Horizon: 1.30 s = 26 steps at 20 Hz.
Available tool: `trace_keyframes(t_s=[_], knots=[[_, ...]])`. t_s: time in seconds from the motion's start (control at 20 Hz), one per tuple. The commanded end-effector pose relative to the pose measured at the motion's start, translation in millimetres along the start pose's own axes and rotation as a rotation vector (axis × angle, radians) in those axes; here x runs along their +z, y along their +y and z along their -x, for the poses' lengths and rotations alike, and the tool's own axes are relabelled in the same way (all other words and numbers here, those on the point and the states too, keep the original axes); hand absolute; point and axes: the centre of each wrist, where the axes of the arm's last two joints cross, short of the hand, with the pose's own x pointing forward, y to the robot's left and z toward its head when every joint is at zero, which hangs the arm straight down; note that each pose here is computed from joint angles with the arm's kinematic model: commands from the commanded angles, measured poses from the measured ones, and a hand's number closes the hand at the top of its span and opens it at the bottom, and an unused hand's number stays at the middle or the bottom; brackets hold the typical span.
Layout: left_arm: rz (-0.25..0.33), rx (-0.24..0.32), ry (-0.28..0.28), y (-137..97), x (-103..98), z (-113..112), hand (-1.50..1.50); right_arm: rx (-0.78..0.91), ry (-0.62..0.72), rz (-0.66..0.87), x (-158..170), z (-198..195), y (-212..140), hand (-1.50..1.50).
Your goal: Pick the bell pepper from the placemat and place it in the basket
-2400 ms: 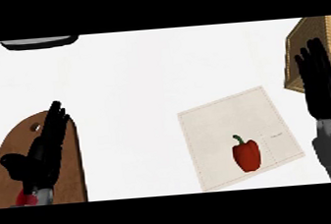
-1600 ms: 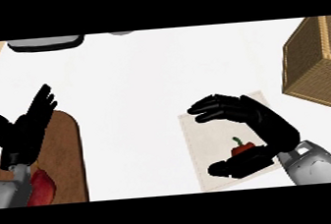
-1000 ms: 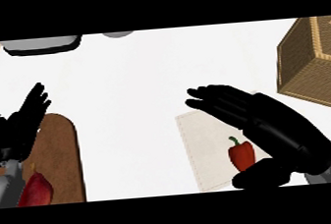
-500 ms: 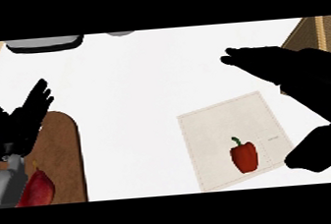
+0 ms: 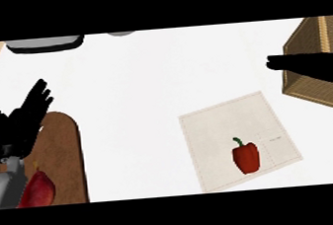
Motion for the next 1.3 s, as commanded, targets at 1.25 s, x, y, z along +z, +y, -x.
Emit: trace_keyframes(t_s=[1.25], knots=[[0.025,0.003,-0.011,12,0,0,0.00,-0.193,-0.101,0.150,-83,82,181,-1.50]])
